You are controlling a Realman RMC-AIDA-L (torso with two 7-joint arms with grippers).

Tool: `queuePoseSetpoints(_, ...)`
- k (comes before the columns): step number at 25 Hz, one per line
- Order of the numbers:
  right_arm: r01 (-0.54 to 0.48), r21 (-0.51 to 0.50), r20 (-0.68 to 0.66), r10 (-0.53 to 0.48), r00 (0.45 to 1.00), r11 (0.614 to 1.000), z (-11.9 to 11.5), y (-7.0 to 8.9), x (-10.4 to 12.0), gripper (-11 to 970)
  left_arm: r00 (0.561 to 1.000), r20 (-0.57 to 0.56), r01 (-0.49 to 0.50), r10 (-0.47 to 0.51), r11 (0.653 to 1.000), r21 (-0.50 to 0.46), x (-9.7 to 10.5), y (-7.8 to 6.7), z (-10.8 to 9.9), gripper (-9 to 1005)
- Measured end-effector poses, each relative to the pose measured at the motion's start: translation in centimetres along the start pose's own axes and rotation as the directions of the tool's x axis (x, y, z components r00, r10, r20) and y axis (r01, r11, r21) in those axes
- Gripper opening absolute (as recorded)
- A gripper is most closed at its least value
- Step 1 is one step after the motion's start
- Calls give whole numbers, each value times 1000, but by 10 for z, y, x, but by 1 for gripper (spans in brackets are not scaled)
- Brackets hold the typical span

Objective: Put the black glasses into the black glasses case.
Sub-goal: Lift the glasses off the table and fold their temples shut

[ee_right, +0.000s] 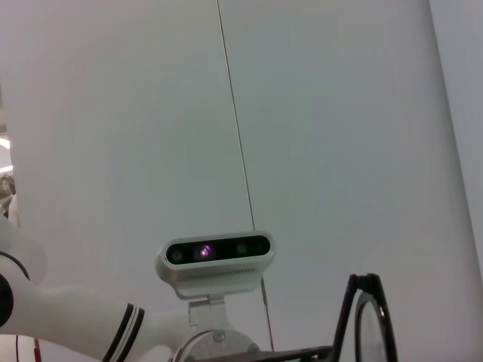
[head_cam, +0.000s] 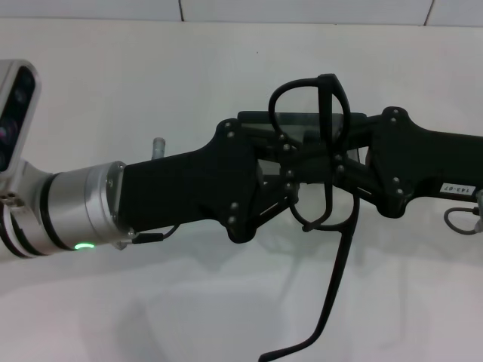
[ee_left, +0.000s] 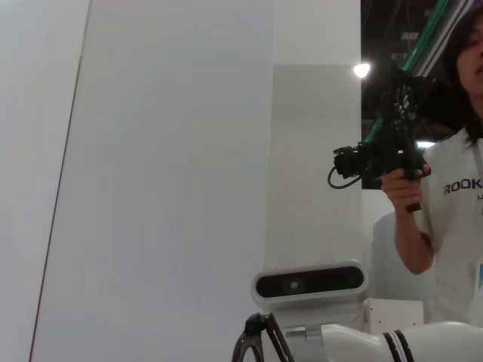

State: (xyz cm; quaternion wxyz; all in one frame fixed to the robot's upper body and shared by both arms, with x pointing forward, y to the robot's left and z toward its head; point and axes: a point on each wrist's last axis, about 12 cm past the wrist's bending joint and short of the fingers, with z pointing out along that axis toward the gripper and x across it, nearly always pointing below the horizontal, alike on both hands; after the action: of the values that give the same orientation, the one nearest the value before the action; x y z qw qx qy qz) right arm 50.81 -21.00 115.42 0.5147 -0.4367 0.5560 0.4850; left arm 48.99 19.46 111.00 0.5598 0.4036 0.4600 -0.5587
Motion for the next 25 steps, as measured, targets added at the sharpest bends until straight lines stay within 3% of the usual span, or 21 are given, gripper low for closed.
queuePoseSetpoints(9,-13,46,43,11,999,999,-15,-5,4,114,999,40,-11,9,999,52,-5,-6,-3,115)
queuePoseSetpoints(14,-11,45,171,3,985,999,-39,-1,2,114,997,74,-26,23,999,45,-10,-7,-6,115)
queuePoseSetpoints(19,18,75,371,-45,928,997,-70,6,-2,114,998,61,-22,18,998,61,-10,-5,-4,115)
queuePoseSetpoints(25,29,182,546,-126,828,983,-88,5,-4,114,1000,-20,5,-1,981,194,-4,-5,16,115)
